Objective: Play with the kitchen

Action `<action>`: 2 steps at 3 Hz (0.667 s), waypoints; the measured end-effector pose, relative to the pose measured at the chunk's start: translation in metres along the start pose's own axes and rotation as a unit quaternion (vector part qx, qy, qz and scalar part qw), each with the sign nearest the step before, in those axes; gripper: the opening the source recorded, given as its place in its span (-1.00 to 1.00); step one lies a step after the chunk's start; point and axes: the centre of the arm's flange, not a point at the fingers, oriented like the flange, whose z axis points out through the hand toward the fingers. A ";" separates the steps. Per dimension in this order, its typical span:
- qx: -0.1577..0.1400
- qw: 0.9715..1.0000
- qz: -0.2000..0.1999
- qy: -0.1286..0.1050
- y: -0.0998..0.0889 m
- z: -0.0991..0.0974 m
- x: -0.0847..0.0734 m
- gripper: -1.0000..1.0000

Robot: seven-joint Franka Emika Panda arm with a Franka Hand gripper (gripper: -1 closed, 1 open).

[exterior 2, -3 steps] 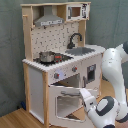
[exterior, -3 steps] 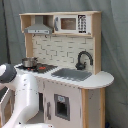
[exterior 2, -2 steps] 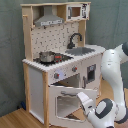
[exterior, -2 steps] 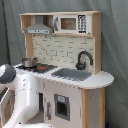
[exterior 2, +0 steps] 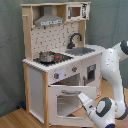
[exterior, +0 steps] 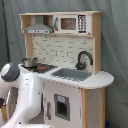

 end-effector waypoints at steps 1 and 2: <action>-0.003 1.000 -0.006 -0.004 0.010 0.017 -0.014 1.00; -0.002 1.000 -0.009 -0.008 0.021 0.030 -0.026 1.00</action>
